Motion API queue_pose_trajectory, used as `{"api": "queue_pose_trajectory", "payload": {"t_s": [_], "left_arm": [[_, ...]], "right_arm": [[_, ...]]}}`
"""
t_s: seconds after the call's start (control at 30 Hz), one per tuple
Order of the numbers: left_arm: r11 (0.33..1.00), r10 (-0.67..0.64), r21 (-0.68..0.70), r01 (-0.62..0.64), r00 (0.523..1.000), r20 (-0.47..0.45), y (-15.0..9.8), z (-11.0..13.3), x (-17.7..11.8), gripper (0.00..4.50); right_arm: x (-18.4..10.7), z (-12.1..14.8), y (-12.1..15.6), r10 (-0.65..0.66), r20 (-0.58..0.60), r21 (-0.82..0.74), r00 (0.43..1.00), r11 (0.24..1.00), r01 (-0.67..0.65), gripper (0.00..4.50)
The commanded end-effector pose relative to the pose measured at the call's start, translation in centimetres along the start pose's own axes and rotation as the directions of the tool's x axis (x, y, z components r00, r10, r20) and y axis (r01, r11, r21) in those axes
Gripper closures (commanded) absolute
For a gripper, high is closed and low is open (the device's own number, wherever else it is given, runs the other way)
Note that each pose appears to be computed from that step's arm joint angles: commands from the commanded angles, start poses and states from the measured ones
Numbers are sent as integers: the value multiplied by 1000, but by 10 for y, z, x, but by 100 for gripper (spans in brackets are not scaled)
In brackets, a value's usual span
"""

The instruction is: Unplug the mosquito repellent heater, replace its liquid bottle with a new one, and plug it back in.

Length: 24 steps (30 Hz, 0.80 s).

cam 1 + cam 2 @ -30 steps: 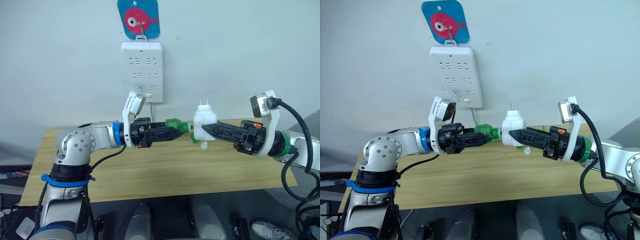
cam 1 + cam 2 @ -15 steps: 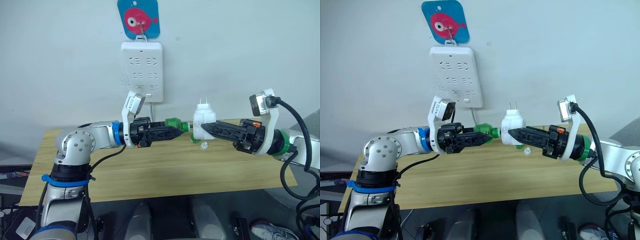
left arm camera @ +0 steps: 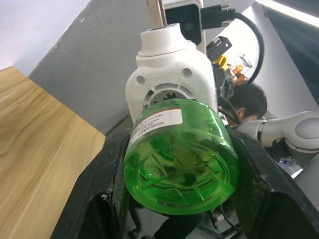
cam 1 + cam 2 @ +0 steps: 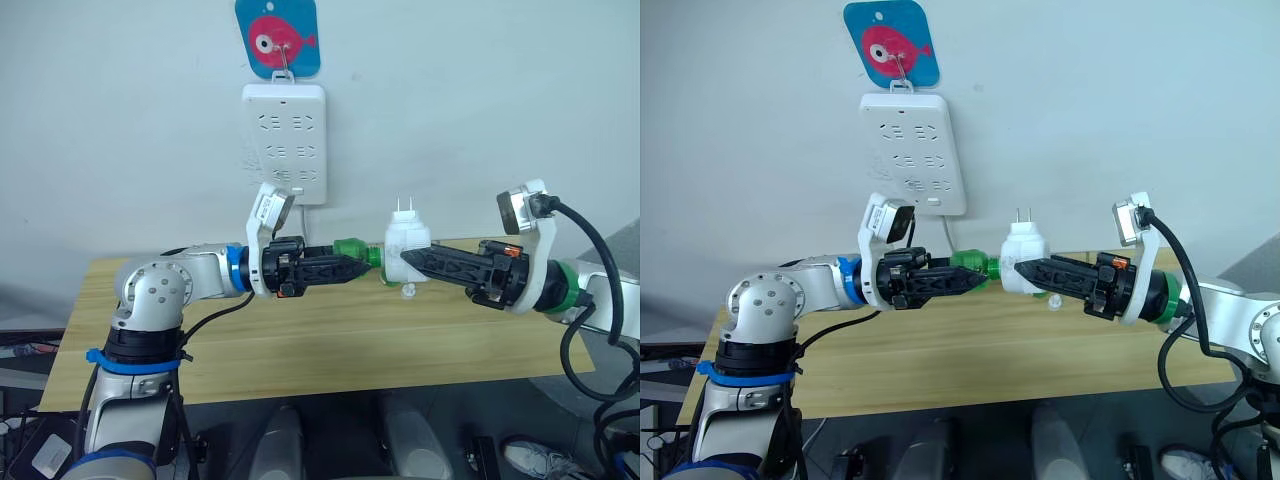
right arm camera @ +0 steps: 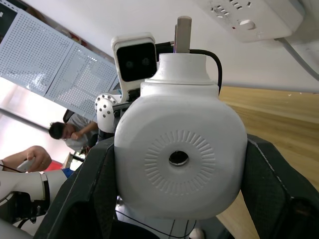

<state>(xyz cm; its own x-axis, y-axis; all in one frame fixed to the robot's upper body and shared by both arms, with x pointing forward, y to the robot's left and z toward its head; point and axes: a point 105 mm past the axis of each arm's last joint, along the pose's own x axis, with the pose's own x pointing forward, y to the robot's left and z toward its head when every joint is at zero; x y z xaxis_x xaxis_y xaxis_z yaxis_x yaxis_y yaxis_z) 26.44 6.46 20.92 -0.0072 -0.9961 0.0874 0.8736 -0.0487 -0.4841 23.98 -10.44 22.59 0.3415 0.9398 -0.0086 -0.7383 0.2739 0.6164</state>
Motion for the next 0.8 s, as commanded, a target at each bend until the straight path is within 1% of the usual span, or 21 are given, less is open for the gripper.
{"api": "queue_pose_trajectory", "payload": {"t_s": [0.03,0.27,0.47,0.5,0.53,0.57,0.6,0.63,0.8], "left_arm": [[997,-55,59,57,998,-25,-12,1,10,220],[990,-110,87,114,993,-52,-18,-3,22,220],[988,-122,95,124,992,-30,-15,-3,29,220],[988,-120,95,123,992,-27,-15,-3,29,220],[988,-119,96,121,993,-26,-14,-4,29,220],[989,-117,94,118,993,-20,-13,-4,29,220],[989,-113,94,114,993,-16,-13,-4,30,220],[989,-111,92,112,994,-12,-12,-4,30,220],[992,-102,82,101,995,13,-9,-3,31,220]], "right_arm": [[5,1,17,69,0,-38,998,997,-69,153],[10,-3,19,65,-33,-47,997,997,-66,153],[11,-5,16,55,-63,-38,997,998,-57,153],[10,-5,15,58,-64,-33,996,998,-60,118],[9,-6,15,61,-65,-30,996,998,-63,70],[8,-6,15,64,-66,-29,996,997,-66,52],[8,-6,16,67,-67,-29,996,997,-69,16],[7,-6,16,68,-68,-30,995,997,-70,0],[4,-5,16,62,-72,-35,995,997,-65,0]]}}
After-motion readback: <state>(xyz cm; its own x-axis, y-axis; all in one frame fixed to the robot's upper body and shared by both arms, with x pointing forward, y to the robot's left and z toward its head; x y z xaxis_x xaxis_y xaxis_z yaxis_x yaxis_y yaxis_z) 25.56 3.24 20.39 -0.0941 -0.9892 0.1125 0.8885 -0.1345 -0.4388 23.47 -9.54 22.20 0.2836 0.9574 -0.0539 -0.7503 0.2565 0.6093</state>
